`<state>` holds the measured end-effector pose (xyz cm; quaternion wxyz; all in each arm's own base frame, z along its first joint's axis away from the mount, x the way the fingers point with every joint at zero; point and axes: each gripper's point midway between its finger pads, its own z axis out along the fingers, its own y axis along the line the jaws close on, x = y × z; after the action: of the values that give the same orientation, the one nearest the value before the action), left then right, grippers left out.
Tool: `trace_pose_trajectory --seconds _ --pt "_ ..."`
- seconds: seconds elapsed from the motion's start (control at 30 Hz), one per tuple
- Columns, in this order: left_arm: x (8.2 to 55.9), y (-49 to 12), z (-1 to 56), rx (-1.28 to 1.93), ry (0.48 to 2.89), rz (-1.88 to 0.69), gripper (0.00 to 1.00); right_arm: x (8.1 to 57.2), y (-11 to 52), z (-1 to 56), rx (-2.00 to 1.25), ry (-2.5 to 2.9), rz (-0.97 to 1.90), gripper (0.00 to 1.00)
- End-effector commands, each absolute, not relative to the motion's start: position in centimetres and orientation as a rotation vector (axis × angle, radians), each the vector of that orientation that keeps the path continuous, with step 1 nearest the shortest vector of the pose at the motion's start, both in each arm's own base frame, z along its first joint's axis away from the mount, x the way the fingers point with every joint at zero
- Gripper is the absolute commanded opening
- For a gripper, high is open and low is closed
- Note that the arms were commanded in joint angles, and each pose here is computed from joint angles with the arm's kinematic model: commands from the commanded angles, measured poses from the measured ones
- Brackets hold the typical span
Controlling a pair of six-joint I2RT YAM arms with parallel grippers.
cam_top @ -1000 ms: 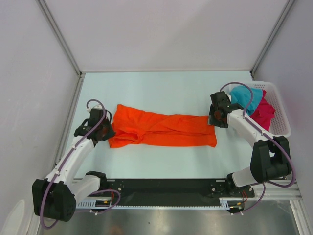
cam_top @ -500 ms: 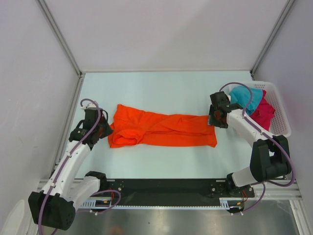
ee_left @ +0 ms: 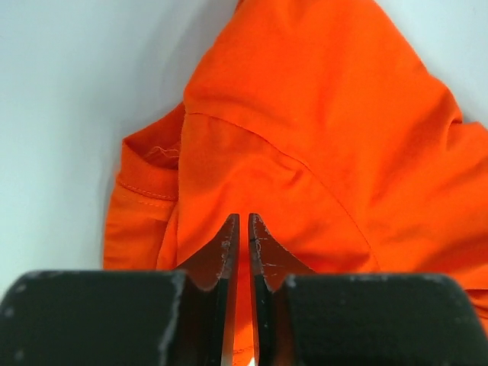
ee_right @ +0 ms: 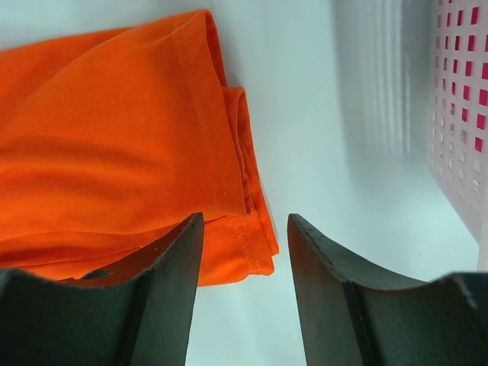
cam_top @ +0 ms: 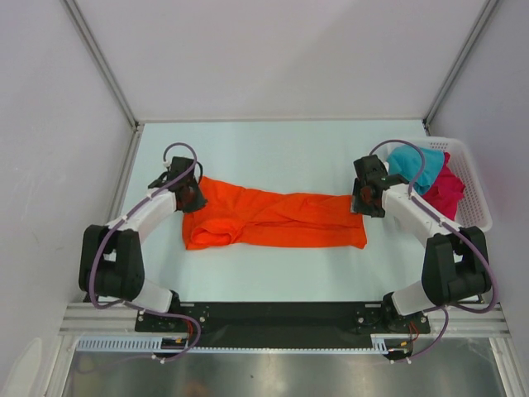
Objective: Fold and stack the t-shirts
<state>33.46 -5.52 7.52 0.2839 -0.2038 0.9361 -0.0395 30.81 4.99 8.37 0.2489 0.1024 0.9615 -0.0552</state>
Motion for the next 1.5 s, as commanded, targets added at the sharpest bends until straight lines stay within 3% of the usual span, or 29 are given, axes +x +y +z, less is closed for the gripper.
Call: trace_pose_trajectory --seconds 0.0,0.3,0.53,0.8,0.97,1.23,1.47 --pt "34.1 -7.3 7.9 -0.508 2.485 -0.221 0.12 31.6 4.5 10.5 0.288 2.558 -0.153 0.53" --pt "26.2 -7.9 5.5 -0.486 2.538 -0.294 0.13 31.5 5.1 10.0 0.284 2.568 -0.127 0.53" --pt "23.6 -8.2 4.0 -0.499 2.577 -0.337 0.13 31.4 5.9 9.7 0.267 2.576 -0.118 0.53" --pt "25.6 -7.5 5.7 -0.505 2.536 -0.269 0.14 31.0 5.8 10.5 0.262 2.563 -0.134 0.53" --pt "27.9 -5.7 8.1 -0.583 2.460 -0.167 0.20 31.3 5.7 11.2 0.263 2.552 -0.137 0.54" --pt "28.7 -4.0 5.7 -0.744 2.491 -0.106 0.31 32.7 6.2 12.0 0.254 2.538 -0.119 0.56" --pt "27.8 -4.4 3.1 -0.780 2.557 -0.118 0.33 33.6 6.8 10.5 0.253 2.562 -0.105 0.57"
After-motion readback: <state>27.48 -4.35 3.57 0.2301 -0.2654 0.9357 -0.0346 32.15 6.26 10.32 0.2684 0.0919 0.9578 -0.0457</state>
